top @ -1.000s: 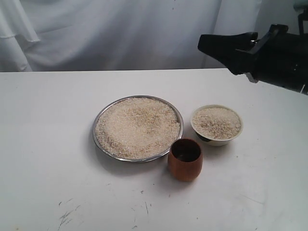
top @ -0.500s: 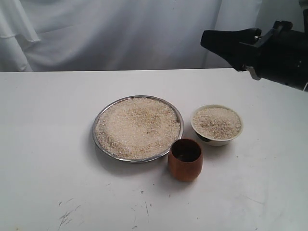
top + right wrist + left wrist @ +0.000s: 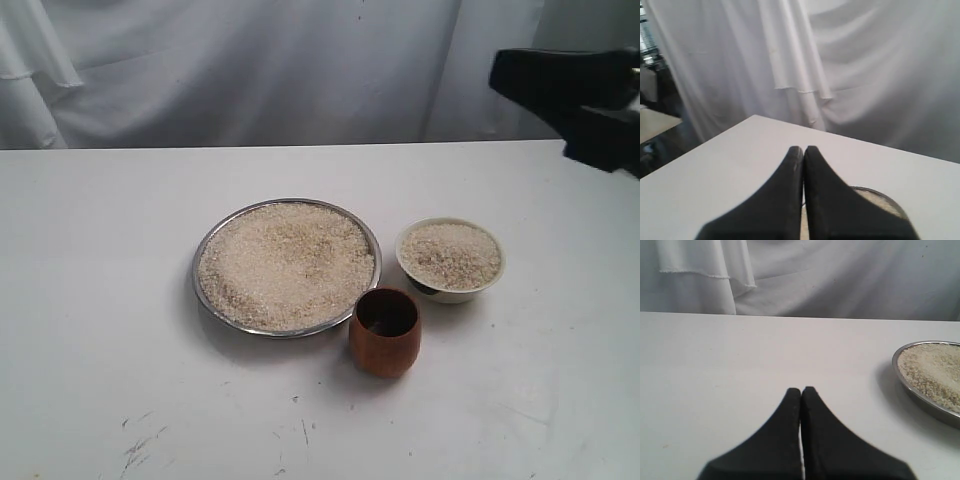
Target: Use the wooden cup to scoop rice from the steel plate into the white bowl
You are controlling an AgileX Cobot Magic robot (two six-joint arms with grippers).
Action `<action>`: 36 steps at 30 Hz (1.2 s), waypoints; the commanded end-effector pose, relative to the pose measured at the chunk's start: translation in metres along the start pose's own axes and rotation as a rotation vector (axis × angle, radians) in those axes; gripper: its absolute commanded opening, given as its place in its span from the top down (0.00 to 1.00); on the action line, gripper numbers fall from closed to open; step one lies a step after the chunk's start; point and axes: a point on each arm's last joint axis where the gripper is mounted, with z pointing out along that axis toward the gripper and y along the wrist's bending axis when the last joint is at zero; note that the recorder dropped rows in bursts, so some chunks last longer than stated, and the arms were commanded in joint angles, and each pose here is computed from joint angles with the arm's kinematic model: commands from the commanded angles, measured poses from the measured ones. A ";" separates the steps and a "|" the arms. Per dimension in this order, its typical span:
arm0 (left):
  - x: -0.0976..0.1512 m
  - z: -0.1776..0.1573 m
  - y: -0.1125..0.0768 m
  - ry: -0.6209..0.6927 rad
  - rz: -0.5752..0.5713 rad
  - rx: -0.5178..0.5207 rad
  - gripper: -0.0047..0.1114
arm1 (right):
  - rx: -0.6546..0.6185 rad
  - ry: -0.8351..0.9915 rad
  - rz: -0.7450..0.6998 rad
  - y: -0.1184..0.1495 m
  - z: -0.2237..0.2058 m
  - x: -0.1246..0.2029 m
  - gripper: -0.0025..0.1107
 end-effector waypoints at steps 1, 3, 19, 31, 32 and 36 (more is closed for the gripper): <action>0.001 0.000 0.000 -0.007 -0.004 0.002 0.96 | 0.201 -0.053 -0.037 0.005 -0.039 0.006 0.98; 0.001 0.000 0.000 -0.007 -0.004 0.002 0.96 | 0.272 -0.098 -0.062 0.010 -0.059 0.008 0.98; 0.001 0.000 0.000 -0.007 -0.004 0.002 0.96 | 0.566 -0.188 -0.111 0.010 -0.113 0.035 0.98; 0.001 0.000 0.000 -0.007 -0.004 0.002 0.96 | 0.605 -0.111 -0.212 0.015 -0.131 0.059 0.98; 0.001 0.000 0.000 -0.007 -0.004 0.002 0.96 | 0.605 -0.114 -0.213 0.015 -0.132 0.059 0.98; 0.001 0.000 0.000 -0.007 -0.004 0.002 0.96 | 0.607 -0.099 -0.174 0.015 -0.132 0.062 0.98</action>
